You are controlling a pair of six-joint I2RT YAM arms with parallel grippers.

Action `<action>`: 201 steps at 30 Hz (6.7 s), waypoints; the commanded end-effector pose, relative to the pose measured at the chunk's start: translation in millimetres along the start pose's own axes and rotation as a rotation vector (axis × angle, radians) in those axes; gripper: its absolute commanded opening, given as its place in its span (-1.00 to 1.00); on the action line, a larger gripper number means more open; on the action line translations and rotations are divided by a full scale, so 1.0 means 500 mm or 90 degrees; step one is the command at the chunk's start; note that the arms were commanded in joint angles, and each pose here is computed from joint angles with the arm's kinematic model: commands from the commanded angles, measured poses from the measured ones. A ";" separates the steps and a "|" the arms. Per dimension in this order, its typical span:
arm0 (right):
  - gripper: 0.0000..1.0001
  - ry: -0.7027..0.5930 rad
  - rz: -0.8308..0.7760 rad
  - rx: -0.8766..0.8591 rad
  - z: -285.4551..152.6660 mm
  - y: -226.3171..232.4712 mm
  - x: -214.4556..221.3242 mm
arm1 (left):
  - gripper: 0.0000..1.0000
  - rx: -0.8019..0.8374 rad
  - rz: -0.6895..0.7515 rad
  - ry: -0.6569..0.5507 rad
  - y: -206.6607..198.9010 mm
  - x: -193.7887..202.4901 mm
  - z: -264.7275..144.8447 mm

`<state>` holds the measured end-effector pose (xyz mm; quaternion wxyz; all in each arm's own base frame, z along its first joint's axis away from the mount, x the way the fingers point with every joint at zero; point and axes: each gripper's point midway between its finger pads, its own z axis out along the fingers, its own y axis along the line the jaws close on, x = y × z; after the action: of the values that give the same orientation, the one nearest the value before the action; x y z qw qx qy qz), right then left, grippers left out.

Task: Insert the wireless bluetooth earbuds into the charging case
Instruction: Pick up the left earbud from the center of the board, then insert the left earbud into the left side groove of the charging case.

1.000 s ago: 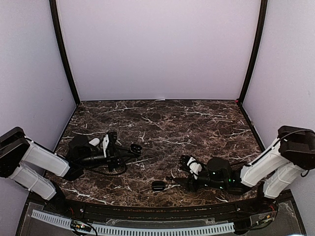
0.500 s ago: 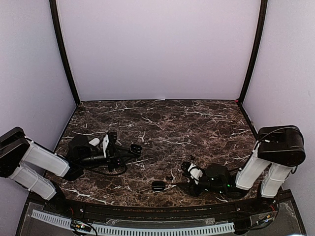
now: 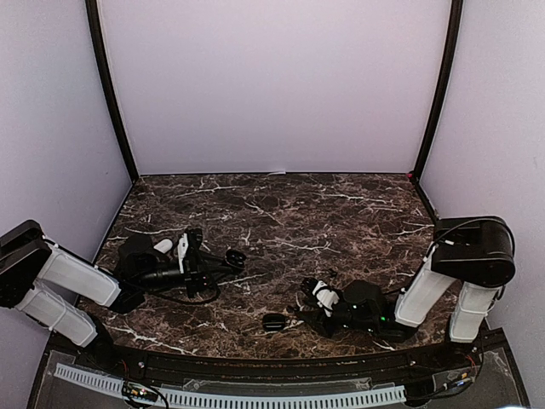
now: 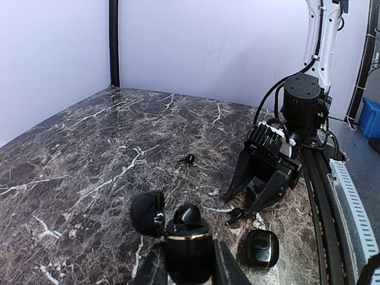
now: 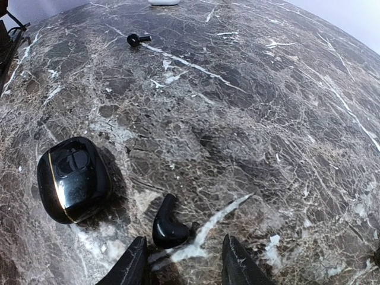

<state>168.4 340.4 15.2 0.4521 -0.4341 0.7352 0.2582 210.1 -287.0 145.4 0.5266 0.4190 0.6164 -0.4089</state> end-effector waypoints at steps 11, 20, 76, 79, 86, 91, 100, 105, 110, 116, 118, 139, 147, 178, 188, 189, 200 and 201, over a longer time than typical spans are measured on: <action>-0.40 0.022 -0.017 -0.019 0.022 0.009 0.018 | -0.73 0.010 0.015 -0.026 -0.004 -0.022 -0.003; -0.60 0.033 -0.020 -0.030 0.028 0.015 0.022 | -0.73 0.013 0.015 -0.025 -0.005 -0.022 -0.003; -1.00 0.016 0.172 -0.100 -0.106 0.052 -0.213 | -0.78 0.088 0.204 -0.045 -0.097 -0.007 0.004; -1.00 0.020 0.192 -0.114 -0.108 0.066 -0.227 | -0.78 0.087 0.212 -0.052 -0.099 -0.009 0.000; -1.00 0.017 0.206 -0.137 -0.110 0.101 -0.258 | -0.79 0.076 0.224 -0.057 -0.098 -0.010 -0.003; -1.00 0.015 0.203 -0.164 -0.102 0.142 -0.286 | -0.80 0.074 0.229 -0.057 -0.098 -0.009 -0.003; -1.00 0.011 0.218 -0.192 -0.082 0.183 -0.316 | -0.80 0.073 0.232 -0.059 -0.099 -0.010 -0.003; -1.00 0.018 0.238 -0.202 -0.062 0.202 -0.340 | -0.79 0.074 0.243 -0.061 -0.103 -0.009 -0.005; -1.00 0.021 0.273 -0.198 -0.041 0.208 -0.357 | -0.81 0.079 0.261 -0.069 -0.111 -0.010 -0.010; -1.00 0.014 0.318 -0.174 -0.031 0.197 -0.378 | -0.86 0.086 0.307 -0.086 -0.128 -0.010 -0.020; -1.00 0.020 0.329 -0.157 -0.029 0.190 -0.379 | -0.86 0.085 0.316 -0.087 -0.130 -0.008 -0.020; -1.00 0.037 0.266 -0.186 -0.035 0.216 -0.379 | -0.90 0.107 0.371 -0.115 -0.162 -0.013 -0.033; -1.00 0.006 0.244 -0.206 -0.064 0.223 -0.389 | -0.90 0.116 0.384 -0.137 -0.173 -0.019 -0.040; -1.00 0.034 0.219 -0.132 -0.027 0.215 -0.391 | -0.90 0.045 0.372 -0.070 -0.127 -0.001 -0.015; -1.00 0.052 0.214 -0.123 -0.010 0.217 -0.389 | -0.90 0.044 0.375 -0.069 -0.127 -0.001 -0.014; -1.00 0.052 0.213 -0.123 -0.009 0.217 -0.389 | -0.90 0.045 0.375 -0.068 -0.127 0.000 -0.014; -1.00 0.068 0.212 -0.097 0.011 0.210 -0.376 | -0.90 0.047 0.377 -0.068 -0.129 0.000 -0.013; -1.00 0.069 0.212 -0.096 0.014 0.210 -0.374 | -0.90 0.047 0.377 -0.068 -0.129 0.000 -0.013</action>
<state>117.6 464.9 171.2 0.3176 -0.3552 0.8022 0.3597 148.2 -299.1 140.6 0.6272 0.5780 0.4384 -0.2833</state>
